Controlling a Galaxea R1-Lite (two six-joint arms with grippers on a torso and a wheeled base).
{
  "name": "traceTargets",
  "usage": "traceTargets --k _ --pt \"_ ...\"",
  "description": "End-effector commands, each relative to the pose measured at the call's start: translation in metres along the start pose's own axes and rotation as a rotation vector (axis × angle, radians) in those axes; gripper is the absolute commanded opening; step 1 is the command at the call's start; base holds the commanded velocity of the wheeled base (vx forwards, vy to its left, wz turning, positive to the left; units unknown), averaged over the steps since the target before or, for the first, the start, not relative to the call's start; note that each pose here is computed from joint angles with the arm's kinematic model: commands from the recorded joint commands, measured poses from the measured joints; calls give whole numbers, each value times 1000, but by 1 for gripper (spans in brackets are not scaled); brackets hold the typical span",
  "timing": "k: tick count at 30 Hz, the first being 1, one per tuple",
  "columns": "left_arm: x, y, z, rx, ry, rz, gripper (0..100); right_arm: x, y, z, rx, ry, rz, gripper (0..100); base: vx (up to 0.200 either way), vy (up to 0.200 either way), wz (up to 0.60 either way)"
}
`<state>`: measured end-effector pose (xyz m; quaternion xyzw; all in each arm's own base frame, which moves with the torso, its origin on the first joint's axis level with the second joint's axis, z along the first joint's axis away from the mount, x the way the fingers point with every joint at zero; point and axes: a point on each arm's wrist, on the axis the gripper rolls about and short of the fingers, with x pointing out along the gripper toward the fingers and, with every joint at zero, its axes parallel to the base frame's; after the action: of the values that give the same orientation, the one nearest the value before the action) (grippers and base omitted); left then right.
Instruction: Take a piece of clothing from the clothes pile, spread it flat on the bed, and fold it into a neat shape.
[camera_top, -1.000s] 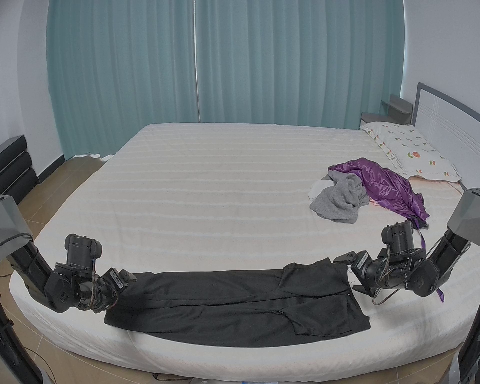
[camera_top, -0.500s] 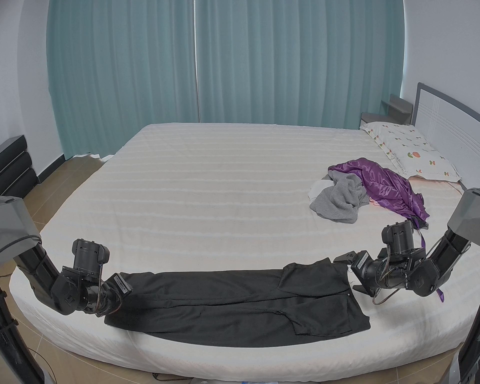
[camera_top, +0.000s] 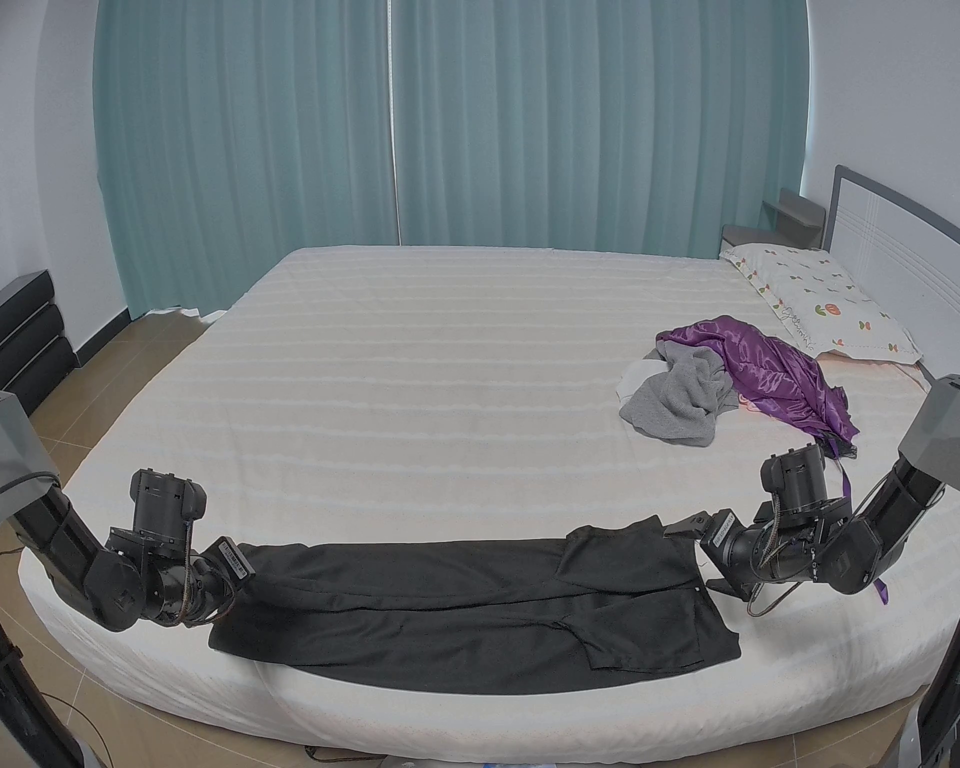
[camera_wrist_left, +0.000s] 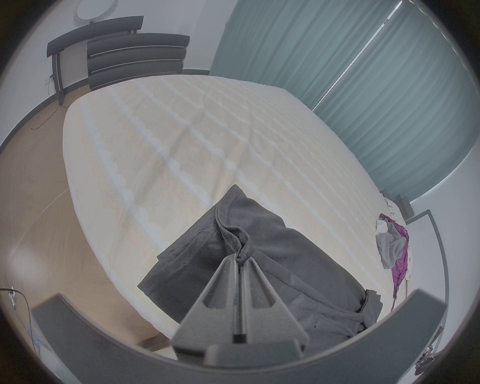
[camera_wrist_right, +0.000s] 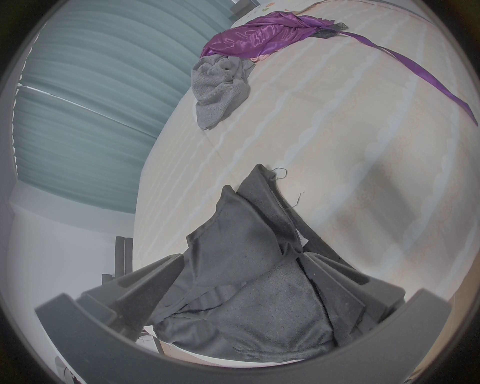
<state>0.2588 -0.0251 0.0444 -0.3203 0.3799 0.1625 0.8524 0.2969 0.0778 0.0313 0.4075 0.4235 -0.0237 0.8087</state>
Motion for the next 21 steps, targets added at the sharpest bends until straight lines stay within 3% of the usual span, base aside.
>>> traceTargets --k 1,20,21 --pt "-6 -2 3 -5 -20 -20 0 2 -1 -3 -16 18 -18 100 0 0 0" --pt "-3 -2 5 -12 -21 -25 0 34 -7 -1 -29 23 -72 100 0 0 0" --pt "-3 -2 5 -12 -21 -25 0 35 -7 0 -34 18 -73 0 0 0 0"
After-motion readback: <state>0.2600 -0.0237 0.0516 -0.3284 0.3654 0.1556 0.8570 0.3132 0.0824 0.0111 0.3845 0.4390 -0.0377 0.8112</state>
